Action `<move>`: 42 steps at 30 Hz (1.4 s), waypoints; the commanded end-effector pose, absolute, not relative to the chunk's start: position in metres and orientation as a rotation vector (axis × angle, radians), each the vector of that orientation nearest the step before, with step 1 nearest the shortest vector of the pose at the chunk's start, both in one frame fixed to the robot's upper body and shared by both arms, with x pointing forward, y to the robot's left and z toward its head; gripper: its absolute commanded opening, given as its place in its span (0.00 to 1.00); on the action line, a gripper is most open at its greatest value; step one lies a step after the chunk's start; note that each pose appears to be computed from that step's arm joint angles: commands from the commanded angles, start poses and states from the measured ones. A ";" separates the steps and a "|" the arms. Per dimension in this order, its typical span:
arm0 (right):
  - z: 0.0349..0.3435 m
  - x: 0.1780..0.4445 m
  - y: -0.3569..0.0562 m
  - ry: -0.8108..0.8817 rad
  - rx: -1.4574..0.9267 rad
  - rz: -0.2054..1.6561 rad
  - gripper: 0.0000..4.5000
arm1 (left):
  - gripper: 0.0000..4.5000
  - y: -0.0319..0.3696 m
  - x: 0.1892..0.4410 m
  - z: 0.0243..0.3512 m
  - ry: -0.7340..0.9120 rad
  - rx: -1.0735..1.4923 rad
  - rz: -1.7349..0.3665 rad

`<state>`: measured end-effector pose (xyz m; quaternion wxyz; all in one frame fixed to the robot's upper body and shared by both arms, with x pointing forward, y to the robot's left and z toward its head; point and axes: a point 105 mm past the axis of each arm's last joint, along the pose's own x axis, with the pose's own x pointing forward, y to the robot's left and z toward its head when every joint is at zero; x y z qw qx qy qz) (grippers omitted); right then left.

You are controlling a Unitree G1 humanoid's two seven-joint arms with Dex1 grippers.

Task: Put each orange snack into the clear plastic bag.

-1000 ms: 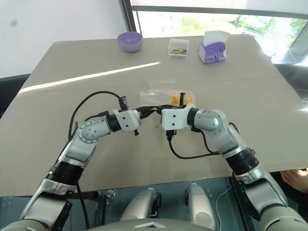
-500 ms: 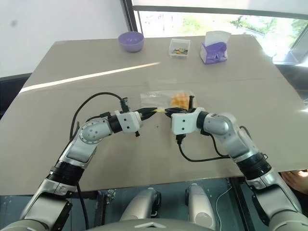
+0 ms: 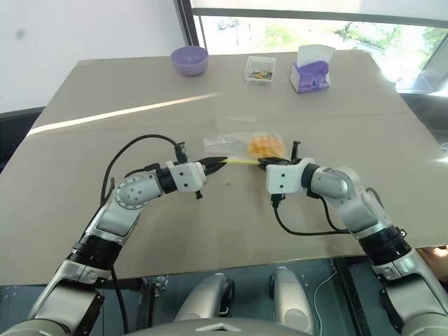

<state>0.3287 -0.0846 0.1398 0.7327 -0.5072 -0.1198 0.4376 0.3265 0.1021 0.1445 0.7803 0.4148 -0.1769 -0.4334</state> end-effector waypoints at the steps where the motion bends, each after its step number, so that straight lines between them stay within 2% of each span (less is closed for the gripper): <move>1: 0.138 0.342 -0.128 -0.159 -1.138 0.834 0.01 | 0.00 0.127 0.334 0.164 -0.411 0.909 -0.831; 29: 0.121 0.346 -0.167 -0.043 -1.155 0.757 0.01 | 0.00 0.129 0.343 0.170 -0.445 0.918 -0.791; 37: 0.121 0.344 -0.162 -0.032 -1.070 0.788 0.01 | 0.00 0.126 0.342 0.171 -0.454 0.912 -0.790; 38: 0.122 0.344 -0.161 -0.039 -1.066 0.785 0.16 | 0.00 0.126 0.342 0.172 -0.456 0.911 -0.790; 39: 0.121 0.344 -0.160 -0.043 -1.070 0.786 0.22 | 0.00 0.125 0.342 0.172 -0.457 0.909 -0.790; 42: 0.122 0.340 -0.157 -0.056 -1.058 0.797 0.52 | 0.00 0.124 0.342 0.173 -0.461 0.907 -0.789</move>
